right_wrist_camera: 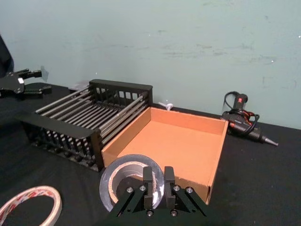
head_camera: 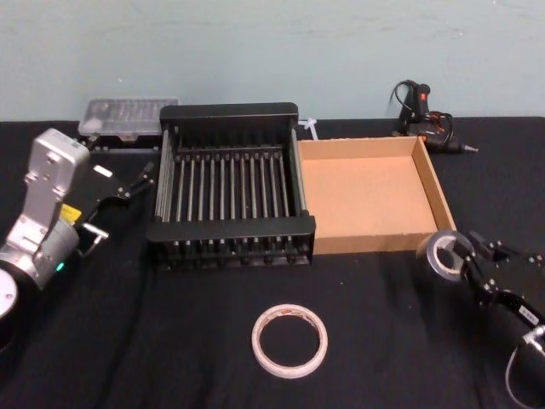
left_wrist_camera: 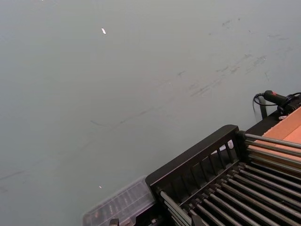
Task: Pick up the white tape and place it into the black box , Pick up the silver tape and place it into the brown box.
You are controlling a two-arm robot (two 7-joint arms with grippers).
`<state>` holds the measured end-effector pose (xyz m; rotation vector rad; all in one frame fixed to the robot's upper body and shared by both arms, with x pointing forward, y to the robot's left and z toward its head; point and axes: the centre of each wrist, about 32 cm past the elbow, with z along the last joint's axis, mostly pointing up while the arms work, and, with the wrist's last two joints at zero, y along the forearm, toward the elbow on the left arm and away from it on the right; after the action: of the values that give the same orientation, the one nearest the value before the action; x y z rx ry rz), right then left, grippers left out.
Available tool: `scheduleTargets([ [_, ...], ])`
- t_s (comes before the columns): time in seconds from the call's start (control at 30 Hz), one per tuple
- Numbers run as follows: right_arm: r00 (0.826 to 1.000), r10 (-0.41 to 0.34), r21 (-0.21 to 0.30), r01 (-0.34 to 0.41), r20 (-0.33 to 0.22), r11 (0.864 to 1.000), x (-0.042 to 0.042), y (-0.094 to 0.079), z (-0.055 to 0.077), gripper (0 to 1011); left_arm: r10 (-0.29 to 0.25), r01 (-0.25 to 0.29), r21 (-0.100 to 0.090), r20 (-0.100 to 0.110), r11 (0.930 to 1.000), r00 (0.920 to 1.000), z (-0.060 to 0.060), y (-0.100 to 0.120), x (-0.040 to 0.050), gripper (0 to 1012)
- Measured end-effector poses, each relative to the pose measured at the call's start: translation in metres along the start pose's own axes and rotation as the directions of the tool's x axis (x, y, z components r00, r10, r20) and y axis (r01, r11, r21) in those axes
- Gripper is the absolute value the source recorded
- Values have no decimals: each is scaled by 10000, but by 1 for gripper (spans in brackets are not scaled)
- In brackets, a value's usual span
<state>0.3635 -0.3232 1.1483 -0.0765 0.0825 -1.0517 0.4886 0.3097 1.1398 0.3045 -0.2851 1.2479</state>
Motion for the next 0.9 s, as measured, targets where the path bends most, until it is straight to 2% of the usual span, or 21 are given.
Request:
scheduleTargets([
  [0.47,9995,-307,11,307,-66,9995,44,296,57,156,0,0,0,0,10000,10000,0,0,0,1001],
  [0.9,9980,-634,-12,634,2,9980,136,708,113,156,0,0,0,0,10000,10000,0,0,0,1001],
])
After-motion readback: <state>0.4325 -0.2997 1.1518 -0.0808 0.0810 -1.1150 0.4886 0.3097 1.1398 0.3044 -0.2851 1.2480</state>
